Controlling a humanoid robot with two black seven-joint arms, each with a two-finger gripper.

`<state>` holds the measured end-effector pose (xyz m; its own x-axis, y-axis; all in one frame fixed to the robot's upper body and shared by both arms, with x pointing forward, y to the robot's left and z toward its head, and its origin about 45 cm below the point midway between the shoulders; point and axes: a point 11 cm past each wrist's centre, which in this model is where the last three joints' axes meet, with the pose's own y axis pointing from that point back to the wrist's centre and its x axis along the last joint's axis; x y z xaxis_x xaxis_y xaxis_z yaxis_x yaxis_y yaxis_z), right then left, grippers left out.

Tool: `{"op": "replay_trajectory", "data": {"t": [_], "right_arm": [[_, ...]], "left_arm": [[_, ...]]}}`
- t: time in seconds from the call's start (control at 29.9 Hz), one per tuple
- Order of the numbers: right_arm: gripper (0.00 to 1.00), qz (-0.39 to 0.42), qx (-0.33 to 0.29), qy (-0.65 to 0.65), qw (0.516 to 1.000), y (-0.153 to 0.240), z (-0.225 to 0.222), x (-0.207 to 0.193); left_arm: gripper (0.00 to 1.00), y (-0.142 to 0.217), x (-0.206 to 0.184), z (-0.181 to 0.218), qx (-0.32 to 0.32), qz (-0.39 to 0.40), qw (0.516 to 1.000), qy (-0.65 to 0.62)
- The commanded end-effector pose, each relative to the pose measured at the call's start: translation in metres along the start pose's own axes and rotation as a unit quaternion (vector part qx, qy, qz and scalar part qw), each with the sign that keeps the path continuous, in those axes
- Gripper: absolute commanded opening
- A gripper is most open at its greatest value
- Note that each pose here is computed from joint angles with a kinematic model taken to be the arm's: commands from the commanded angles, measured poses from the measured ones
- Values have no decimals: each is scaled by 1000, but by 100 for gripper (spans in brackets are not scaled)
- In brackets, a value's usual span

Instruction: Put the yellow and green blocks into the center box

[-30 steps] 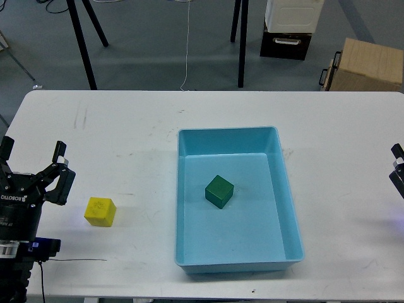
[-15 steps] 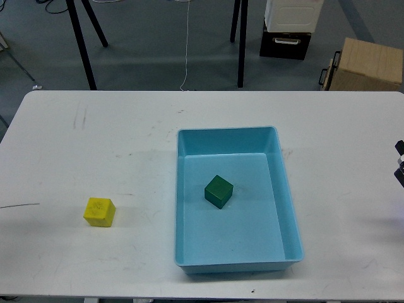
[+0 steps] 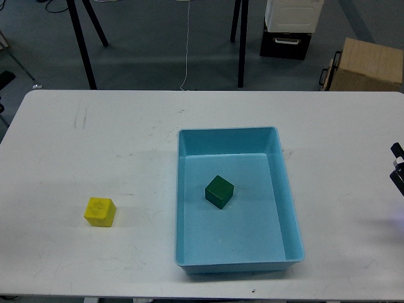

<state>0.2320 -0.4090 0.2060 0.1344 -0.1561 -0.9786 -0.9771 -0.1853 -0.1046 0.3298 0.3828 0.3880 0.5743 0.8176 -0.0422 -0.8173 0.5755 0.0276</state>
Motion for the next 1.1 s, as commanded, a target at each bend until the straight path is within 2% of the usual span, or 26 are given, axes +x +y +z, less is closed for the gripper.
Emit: {"op": "replay_trajectory", "data": {"t": [0.0, 0.1, 0.17, 0.27, 0.37, 0.47, 0.6, 0.94, 1.07], "right_arm": [[97, 1, 0, -2, 1000, 1, 1, 1], [97, -1, 2, -4, 1000, 0, 2, 1], [97, -5, 3, -8, 1000, -2, 3, 1], [97, -6, 4, -9, 1000, -3, 4, 1], [97, -4, 4, -8, 1000, -2, 3, 2], [97, -2, 4, -7, 1000, -2, 3, 3], [97, -4, -1, 5, 1000, -5, 3, 2], [97, 7, -3, 16, 1000, -5, 1, 8], [97, 11, -2, 17, 1000, -4, 0, 10]], "left_arm": [[100, -39, 1, 11, 31, -26, 999, -37], [100, -74, -4, 1, 83, -53, 993, -62], [100, -102, -26, -11, 118, -95, 985, -81], [100, -115, -46, -40, 191, -137, 962, -141], [100, -112, -57, -72, 258, -174, 922, -230], [100, -102, -72, -97, 297, -213, 889, -277], [100, -90, -72, -115, 341, -239, 843, -339], [100, -48, -87, -167, 419, -325, 743, -410], [100, -46, -90, -175, 426, -336, 732, -412]]}}
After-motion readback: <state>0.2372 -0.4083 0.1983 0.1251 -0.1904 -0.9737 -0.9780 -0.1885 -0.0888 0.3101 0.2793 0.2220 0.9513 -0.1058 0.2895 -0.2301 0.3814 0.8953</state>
